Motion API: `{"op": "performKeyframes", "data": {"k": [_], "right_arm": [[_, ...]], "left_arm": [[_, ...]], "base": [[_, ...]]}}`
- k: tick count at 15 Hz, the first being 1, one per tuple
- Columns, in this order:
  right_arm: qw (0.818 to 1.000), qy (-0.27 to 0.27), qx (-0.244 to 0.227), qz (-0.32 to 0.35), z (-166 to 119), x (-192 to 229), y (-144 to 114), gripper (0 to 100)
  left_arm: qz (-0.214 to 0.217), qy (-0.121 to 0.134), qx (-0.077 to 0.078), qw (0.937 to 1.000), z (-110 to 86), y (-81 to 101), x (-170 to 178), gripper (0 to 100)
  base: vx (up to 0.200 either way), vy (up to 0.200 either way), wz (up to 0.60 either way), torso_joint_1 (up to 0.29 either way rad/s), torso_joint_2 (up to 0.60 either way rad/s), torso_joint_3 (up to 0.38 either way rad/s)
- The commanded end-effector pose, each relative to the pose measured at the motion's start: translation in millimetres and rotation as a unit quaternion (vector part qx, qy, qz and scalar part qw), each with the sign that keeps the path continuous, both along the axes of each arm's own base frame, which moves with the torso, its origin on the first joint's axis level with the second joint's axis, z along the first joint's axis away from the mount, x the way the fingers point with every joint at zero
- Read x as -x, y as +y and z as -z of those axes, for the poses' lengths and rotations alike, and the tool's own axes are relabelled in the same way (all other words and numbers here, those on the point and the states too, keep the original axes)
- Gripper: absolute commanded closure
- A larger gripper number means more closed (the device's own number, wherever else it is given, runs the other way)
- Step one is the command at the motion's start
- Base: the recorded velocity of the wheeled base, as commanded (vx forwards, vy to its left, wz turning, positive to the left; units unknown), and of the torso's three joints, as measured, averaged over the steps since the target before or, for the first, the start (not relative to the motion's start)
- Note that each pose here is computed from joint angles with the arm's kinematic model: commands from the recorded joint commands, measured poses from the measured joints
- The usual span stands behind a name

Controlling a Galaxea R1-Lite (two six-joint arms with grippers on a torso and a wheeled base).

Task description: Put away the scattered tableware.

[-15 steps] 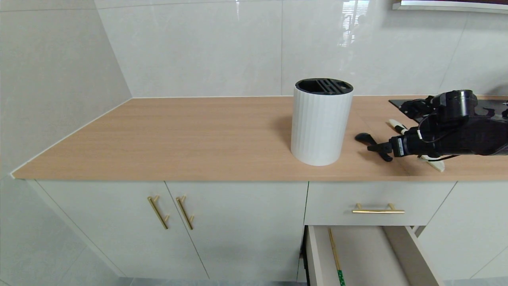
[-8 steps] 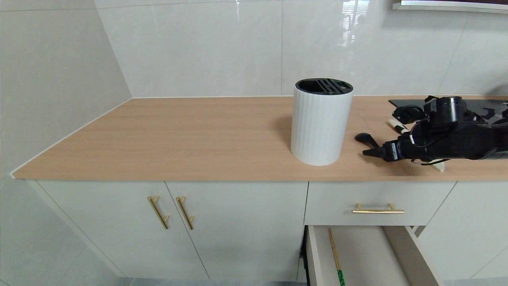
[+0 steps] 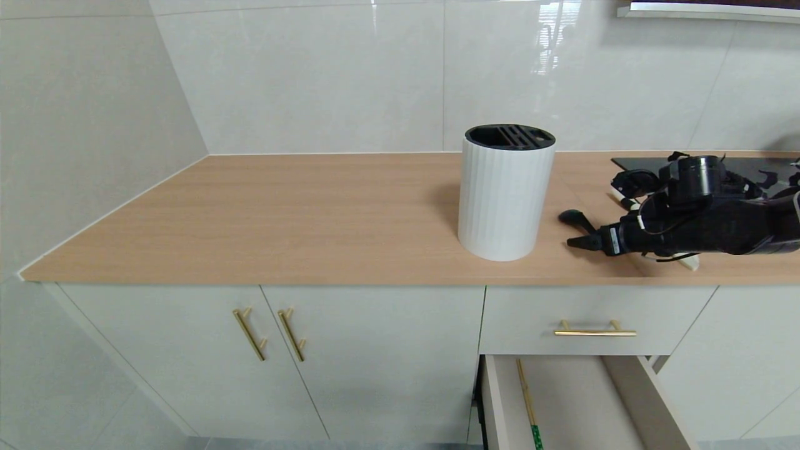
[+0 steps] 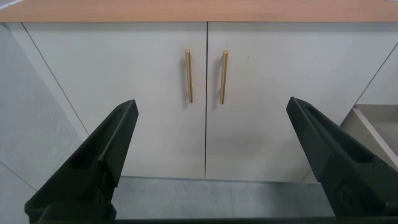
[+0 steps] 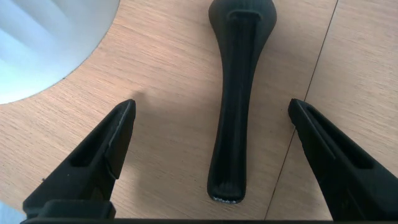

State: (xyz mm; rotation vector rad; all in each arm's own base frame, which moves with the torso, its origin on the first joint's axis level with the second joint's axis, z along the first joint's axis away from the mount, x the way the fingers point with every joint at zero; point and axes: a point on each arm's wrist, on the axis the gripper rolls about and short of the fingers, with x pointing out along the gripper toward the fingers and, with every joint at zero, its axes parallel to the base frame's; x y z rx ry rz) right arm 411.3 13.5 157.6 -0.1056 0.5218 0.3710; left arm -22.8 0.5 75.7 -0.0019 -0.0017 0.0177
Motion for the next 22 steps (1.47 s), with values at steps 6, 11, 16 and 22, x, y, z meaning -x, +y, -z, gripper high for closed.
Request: {"op": "performKeyframes", "data": {"k": [6, 11, 16, 22], "right_arm": [[0.999, 0.006, 0.037, 0.011, 9.0, 0.4, 6.2, 0], [0.999, -0.002, 0.043, 0.017, 9.2, -1.4, 6.0, 0], [0.999, -0.001, 0.043, 0.017, 9.4, 0.6, 5.9, 100], [0.999, -0.009, 0.043, 0.019, 7.4, -0.1, 4.6, 100]], "left_arm": [[0.000, 0.001, 0.001, 1.0000, 0.1, 0.0, -0.1, 0], [0.000, 0.001, 0.001, 1.0000, 0.1, 0.0, -0.1, 0], [0.000, 0.001, 0.001, 1.0000, 0.1, 0.0, -0.1, 0], [0.000, 0.001, 0.001, 1.0000, 0.1, 0.0, -0.1, 0]], "base": [[0.000, 0.000, 0.00, 0.000, 0.00, 0.000], [0.000, 0.000, 0.00, 0.000, 0.00, 0.000], [0.000, 0.000, 0.00, 0.000, 0.00, 0.000], [0.000, 0.000, 0.00, 0.000, 0.00, 0.000]]}}
